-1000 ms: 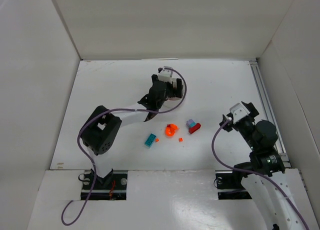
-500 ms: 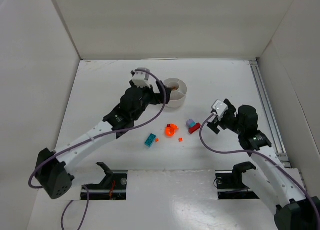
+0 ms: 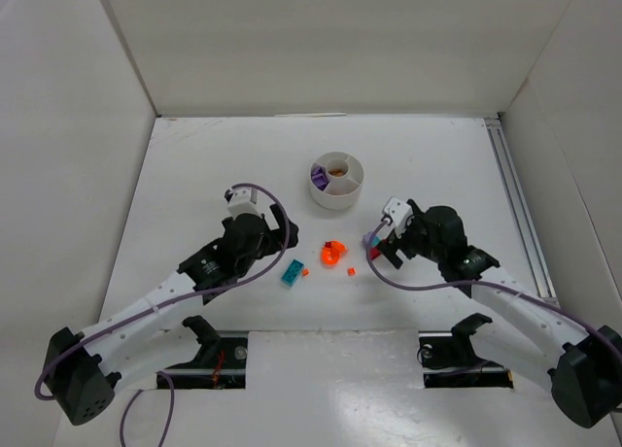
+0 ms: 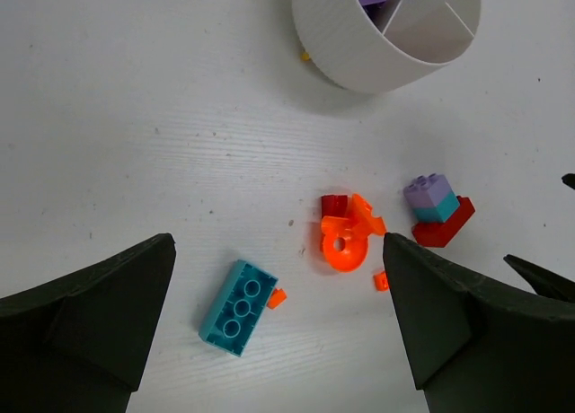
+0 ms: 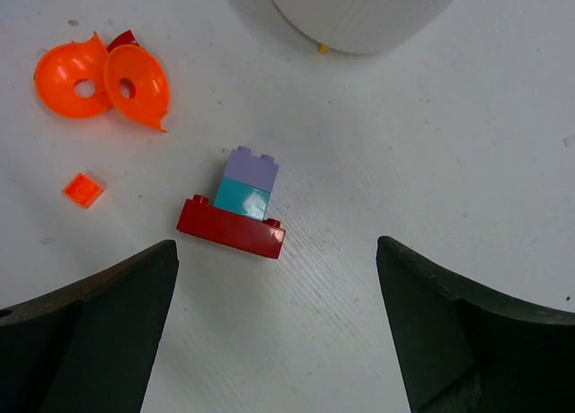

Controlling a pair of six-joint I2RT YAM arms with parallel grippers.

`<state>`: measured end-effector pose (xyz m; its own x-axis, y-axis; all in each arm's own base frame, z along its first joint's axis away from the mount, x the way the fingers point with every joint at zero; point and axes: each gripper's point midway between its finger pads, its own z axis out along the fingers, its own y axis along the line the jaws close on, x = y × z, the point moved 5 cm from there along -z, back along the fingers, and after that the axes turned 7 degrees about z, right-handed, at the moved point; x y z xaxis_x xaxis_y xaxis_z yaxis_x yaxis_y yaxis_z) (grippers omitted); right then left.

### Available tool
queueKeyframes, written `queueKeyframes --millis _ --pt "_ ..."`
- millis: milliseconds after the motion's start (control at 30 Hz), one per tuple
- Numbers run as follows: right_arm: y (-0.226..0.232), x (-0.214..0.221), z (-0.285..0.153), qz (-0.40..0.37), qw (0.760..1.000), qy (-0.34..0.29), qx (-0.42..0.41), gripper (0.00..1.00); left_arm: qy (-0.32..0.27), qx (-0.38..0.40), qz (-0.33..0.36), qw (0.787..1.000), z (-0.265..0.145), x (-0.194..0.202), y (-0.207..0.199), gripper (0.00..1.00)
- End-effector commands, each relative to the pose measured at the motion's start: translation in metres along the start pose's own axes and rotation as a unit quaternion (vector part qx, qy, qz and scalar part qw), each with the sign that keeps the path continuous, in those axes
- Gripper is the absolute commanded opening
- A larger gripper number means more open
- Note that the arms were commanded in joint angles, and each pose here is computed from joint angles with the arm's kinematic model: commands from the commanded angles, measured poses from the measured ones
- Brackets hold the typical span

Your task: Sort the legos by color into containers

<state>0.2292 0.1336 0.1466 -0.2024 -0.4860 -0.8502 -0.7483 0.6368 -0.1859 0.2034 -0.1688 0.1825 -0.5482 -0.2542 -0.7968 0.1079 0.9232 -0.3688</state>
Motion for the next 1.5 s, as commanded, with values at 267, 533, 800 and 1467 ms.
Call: queueKeyframes --millis 267,533,800,1467 --pt "0.014 -0.014 0.009 0.044 0.997 -0.051 0.025 0.96 -0.029 -0.004 -0.025 0.999 -0.008 -0.007 0.004 1.0" --pt "0.076 -0.074 0.034 -0.154 0.964 -0.121 -0.178 0.95 0.006 -0.032 -0.024 0.999 -0.011 0.005 0.014 1.0" --pt "0.153 -0.096 0.09 -0.304 0.865 -0.12 -0.381 0.89 0.01 -0.107 -0.091 0.99 -0.036 0.006 0.038 1.0" --pt "0.201 -0.062 0.157 -0.361 0.798 -0.025 -0.482 0.82 -0.052 -0.181 -0.206 0.96 -0.068 0.002 0.074 1.0"
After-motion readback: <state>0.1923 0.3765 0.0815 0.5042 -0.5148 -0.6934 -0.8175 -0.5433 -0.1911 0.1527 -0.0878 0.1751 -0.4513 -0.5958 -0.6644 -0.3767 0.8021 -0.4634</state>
